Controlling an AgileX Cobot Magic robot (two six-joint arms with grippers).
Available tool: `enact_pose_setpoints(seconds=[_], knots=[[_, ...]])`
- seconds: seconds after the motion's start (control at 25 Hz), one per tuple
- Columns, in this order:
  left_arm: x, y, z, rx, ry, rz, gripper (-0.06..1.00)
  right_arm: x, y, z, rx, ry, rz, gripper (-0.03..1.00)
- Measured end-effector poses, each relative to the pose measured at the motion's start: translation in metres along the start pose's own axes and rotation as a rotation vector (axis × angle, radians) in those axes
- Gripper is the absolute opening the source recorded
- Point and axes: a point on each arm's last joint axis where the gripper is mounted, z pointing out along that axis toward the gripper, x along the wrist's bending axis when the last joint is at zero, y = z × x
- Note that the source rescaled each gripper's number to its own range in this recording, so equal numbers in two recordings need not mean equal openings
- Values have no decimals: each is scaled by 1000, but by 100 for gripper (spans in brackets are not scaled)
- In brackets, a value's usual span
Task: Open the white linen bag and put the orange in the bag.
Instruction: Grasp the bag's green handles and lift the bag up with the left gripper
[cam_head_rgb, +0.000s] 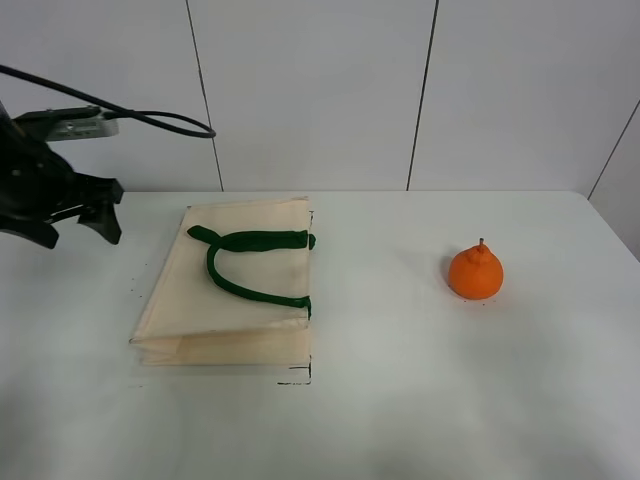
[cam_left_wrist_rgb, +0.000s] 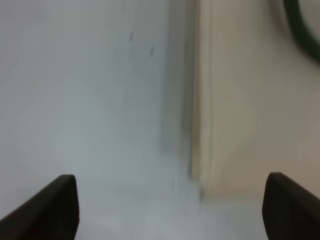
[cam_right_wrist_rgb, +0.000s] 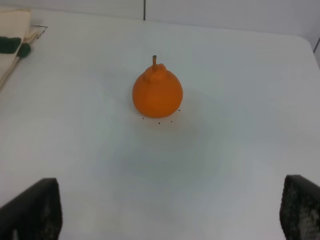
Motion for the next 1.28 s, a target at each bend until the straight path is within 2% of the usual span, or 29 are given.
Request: enact_pose_setpoints(seconds=[0.16,0.32,0.4,0.68,1.0,1.28], knots=[[-37,28,29,42,-18,11,92,0,0,0,0,2,1,100],[-80,37,57,78,-40,43,92,0,0,0,0,2,1,100],[-92,38,73,97,-44,35,92,0,0,0,0,2,1,100],[-98,45,119,157,-24,6,90,0,0,0,0,2,1,100],[-105,65,126,85,-46,2,90,0,0,0,0,4,3,100],[-107,65,154,96,-42,-5,90,0,0,0,0,5,3,100]])
